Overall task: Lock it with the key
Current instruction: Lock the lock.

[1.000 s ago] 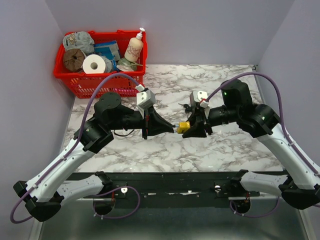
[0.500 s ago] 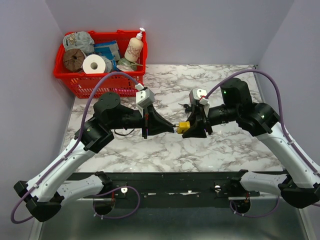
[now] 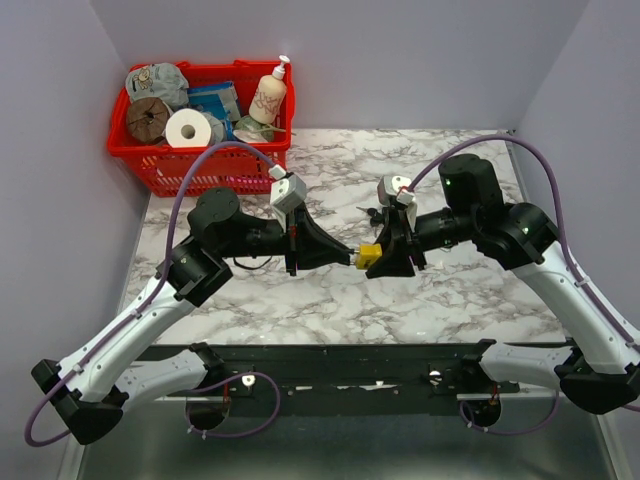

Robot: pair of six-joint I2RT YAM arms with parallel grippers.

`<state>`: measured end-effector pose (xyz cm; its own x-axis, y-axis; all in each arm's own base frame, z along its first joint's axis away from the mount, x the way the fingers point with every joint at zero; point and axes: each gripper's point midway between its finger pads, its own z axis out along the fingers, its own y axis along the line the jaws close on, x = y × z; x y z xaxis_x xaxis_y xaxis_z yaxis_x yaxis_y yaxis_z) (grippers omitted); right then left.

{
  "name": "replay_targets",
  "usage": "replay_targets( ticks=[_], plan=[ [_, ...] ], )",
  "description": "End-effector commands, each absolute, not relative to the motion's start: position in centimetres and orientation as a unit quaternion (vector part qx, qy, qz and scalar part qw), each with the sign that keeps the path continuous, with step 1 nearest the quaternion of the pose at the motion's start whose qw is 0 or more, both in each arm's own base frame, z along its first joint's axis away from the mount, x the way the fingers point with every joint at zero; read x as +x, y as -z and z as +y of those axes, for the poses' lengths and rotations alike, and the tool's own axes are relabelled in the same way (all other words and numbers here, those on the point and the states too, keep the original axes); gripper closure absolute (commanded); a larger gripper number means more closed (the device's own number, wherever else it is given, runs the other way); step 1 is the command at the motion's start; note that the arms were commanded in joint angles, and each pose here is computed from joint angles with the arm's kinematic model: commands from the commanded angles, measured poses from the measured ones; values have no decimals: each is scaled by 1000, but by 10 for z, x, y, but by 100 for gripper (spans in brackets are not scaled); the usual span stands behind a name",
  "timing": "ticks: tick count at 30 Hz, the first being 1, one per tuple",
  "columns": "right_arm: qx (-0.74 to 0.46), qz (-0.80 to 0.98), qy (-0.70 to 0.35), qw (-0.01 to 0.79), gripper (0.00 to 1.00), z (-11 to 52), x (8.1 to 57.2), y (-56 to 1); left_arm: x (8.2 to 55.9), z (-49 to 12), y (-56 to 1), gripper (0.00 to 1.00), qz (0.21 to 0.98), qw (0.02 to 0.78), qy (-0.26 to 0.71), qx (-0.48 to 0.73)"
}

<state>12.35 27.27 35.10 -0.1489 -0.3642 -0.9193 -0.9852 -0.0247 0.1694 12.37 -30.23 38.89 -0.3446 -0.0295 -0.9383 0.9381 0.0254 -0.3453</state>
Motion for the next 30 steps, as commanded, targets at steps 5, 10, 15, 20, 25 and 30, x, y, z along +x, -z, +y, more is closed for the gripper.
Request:
replay_targets(
  ticks=[5,10,15,20,25,30],
  plan=[
    [-576,504,-534,359,99,299,100,-401,140,-322,-376,100,571,441,573,390],
    [-575,500,-549,344,99,299,94,-403,139,-320,-371,100,569,445,562,403],
    [-567,507,-545,352,99,302,100,-403,137,-322,-376,100,570,438,573,393],
    [-561,498,-541,380,99,309,110,-418,128,-329,-370,100,573,416,591,385],
    [-558,491,-540,394,99,313,115,-428,119,-333,-355,100,583,396,600,379],
    [-557,498,-540,388,99,314,117,-419,118,-333,-350,100,589,391,594,384]
  ],
)
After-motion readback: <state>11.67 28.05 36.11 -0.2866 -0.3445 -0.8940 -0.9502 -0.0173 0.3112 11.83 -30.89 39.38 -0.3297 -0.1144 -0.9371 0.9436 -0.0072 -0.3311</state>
